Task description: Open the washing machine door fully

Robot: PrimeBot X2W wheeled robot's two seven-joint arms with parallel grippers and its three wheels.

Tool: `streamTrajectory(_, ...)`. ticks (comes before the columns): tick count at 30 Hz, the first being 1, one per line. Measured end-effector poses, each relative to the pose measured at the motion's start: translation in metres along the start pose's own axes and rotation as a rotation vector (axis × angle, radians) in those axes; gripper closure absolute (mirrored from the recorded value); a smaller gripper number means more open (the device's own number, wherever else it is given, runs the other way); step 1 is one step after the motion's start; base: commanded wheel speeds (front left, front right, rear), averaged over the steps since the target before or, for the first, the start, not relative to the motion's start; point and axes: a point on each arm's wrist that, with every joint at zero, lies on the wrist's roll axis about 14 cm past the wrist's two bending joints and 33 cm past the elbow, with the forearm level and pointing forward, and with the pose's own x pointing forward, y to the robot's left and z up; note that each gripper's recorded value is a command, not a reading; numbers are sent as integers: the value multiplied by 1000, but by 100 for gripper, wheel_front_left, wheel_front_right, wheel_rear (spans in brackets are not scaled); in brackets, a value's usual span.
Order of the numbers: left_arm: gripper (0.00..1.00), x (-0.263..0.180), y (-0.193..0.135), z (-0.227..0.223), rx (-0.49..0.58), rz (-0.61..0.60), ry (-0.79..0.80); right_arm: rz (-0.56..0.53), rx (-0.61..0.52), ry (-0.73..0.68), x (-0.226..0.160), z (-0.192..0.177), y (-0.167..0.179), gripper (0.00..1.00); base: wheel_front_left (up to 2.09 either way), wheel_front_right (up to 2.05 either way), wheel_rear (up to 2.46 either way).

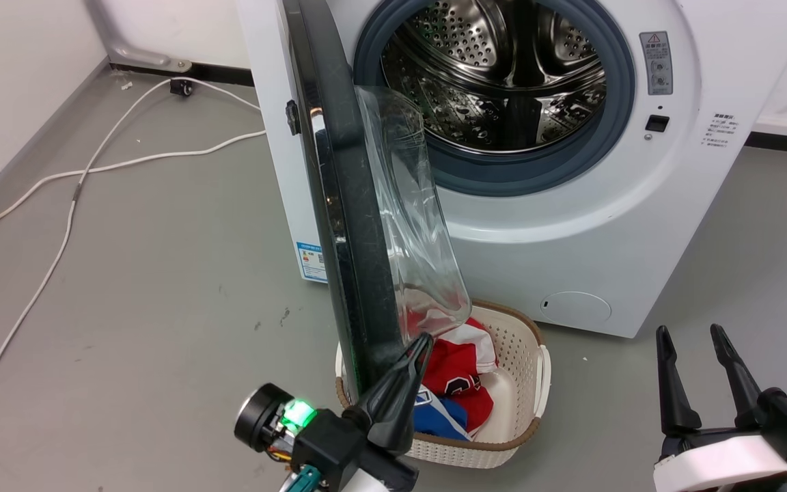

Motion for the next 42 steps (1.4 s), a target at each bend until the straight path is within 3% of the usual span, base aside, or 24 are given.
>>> streamTrajectory(10, 100, -9, 3, -43, -35, 21, 147, 11, 9, 28, 3, -10, 3, 0, 0, 0, 0)
streamTrajectory(23, 100, -28, 34, -42, -15, 148, 153, 78, 43, 43, 16, -17, 27, 0, 0, 0, 0)
streamTrajectory(42, 100, -91, 138, -16, 86, 530, 127, 256, 59, 110, 35, -42, 88, 0, 0, 0, 0)
